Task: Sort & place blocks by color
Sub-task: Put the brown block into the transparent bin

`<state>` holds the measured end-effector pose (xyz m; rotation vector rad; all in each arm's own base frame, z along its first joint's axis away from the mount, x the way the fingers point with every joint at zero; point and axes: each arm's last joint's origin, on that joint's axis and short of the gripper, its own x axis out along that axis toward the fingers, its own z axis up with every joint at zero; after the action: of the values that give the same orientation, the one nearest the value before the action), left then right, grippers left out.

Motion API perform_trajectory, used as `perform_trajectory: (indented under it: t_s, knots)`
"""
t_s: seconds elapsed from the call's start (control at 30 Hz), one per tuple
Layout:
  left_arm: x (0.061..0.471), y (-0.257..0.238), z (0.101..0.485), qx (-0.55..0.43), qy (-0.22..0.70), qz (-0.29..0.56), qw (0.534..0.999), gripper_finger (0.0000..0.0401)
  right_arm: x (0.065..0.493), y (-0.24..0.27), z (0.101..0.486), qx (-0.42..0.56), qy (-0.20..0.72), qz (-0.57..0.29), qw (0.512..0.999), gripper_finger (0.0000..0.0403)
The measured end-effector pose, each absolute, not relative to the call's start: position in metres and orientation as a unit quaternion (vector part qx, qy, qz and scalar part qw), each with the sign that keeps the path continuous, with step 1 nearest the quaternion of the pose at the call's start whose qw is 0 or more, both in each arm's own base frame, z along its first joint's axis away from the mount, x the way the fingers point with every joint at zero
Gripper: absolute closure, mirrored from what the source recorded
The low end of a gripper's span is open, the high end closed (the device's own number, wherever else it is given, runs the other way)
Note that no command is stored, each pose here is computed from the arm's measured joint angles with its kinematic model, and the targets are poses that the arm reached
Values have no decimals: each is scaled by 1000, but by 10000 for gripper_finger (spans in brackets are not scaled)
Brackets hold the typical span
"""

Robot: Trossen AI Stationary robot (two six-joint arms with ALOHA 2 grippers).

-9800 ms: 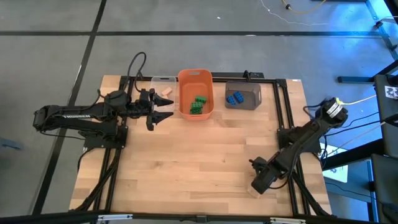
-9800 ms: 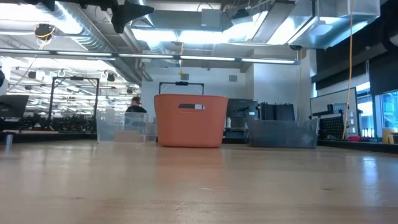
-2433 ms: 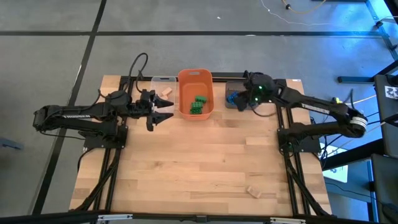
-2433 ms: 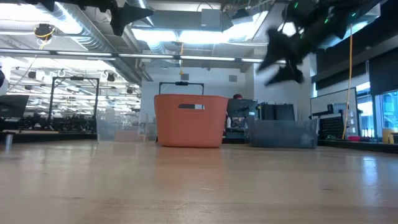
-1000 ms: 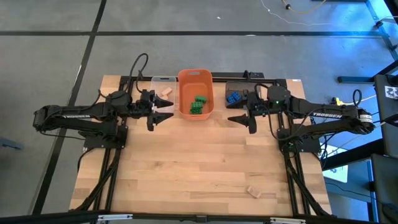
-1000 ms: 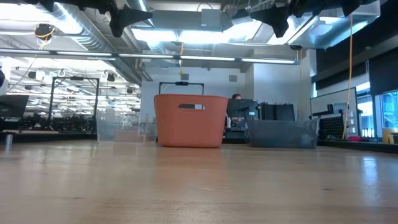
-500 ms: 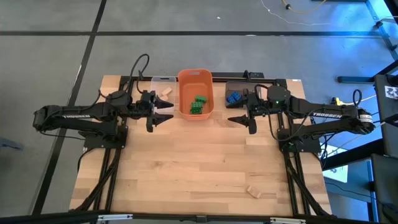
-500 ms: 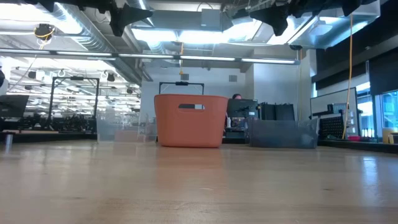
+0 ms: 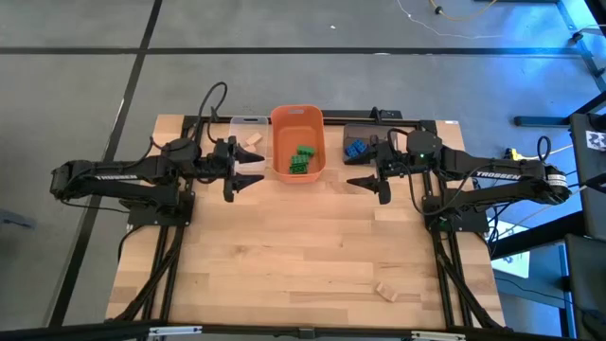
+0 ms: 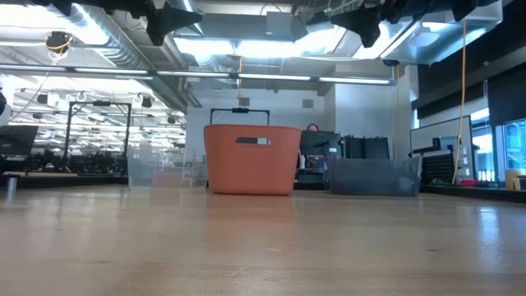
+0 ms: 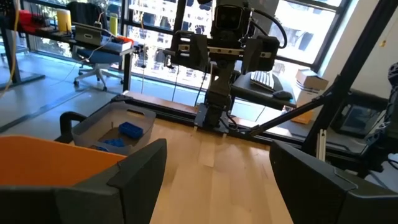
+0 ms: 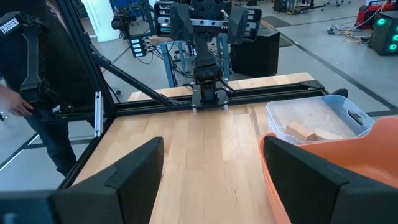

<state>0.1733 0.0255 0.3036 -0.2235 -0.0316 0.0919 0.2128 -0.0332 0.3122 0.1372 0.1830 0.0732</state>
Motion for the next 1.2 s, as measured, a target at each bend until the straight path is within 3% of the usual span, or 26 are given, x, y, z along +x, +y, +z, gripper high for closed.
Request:
perform_trajectory:
  t_s: [1.2]
  knots:
    - [173,25,299,-114,7,45,992,124,213,-33,312,103,93,33,990,127]
